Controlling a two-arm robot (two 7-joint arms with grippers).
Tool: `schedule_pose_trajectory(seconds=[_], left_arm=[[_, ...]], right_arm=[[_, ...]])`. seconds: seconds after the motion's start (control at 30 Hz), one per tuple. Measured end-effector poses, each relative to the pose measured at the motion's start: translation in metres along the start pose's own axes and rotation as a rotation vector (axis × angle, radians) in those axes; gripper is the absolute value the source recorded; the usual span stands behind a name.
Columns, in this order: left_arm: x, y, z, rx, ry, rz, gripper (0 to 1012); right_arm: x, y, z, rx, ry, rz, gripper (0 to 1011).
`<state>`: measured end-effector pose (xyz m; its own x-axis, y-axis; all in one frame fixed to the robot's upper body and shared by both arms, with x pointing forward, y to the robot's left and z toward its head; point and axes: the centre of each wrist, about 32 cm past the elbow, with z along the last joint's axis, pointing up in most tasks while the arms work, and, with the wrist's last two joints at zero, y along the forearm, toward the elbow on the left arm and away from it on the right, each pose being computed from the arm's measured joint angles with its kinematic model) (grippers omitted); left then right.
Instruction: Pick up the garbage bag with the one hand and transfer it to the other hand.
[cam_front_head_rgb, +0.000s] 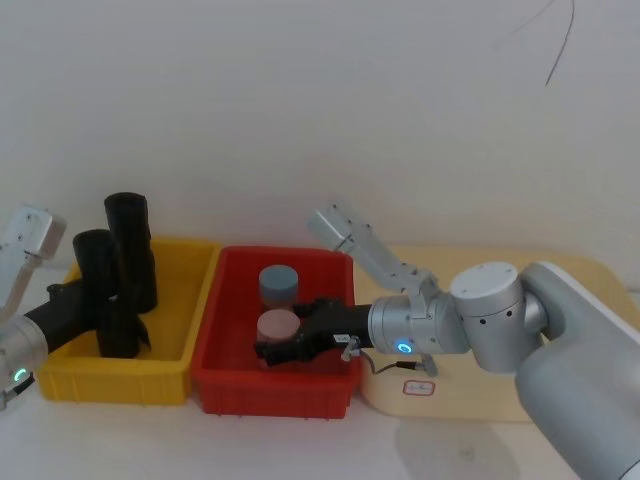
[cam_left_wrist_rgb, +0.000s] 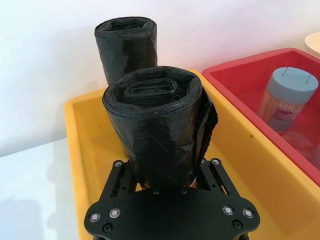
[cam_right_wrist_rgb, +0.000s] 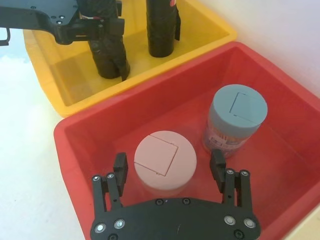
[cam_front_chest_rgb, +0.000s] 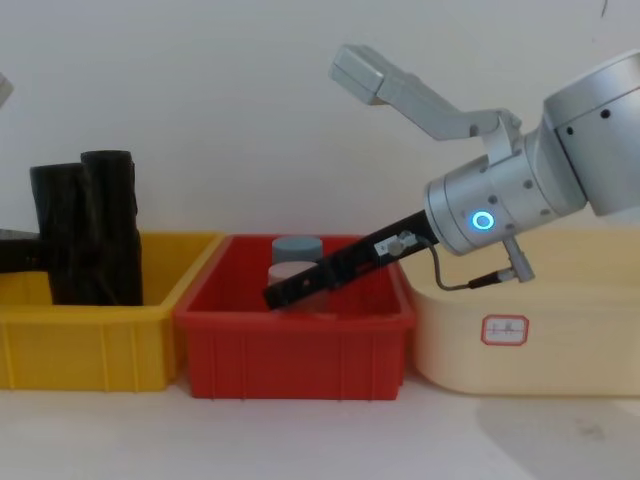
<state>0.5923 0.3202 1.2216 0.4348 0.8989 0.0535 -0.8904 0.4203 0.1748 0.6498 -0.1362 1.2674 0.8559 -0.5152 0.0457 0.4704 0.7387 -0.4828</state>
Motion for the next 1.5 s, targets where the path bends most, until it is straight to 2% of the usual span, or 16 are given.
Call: schedule_pose_trajectory(seconds=[0.37,0.63,0.77,0.87,1.23,1.37,1.5], left_arm=[[0.0,0.0,0.0,0.0,0.0,0.0,463],[0.0,0.0,0.0,0.0,0.0,0.0,463],[0.0,0.0,0.0,0.0,0.0,0.0,463],[0.0,0.0,0.0,0.0,0.0,0.0,463],[0.0,0.0,0.0,0.0,0.0,0.0,463],[0.0,0.0,0.0,0.0,0.0,0.0,463],[0.0,0.0,0.0,0.0,0.0,0.0,463]], right_arm=[[0.002,0.003,-0.001,-0.005,0.006,0.017,1002],[0.002,0.004,-0.002,-0.007,0.009,0.022,840],[0.002,0.004,-0.002,-0.007,0.01,0.024,691],[0.002,0.004,-0.002,-0.007,0.01,0.025,655],[0.002,0.004,-0.002,-0.005,0.01,0.027,651],[0.0,0.001,-0.002,0.013,0.007,0.025,650],[-0.003,-0.008,-0.001,0.06,0.0,0.011,650]])
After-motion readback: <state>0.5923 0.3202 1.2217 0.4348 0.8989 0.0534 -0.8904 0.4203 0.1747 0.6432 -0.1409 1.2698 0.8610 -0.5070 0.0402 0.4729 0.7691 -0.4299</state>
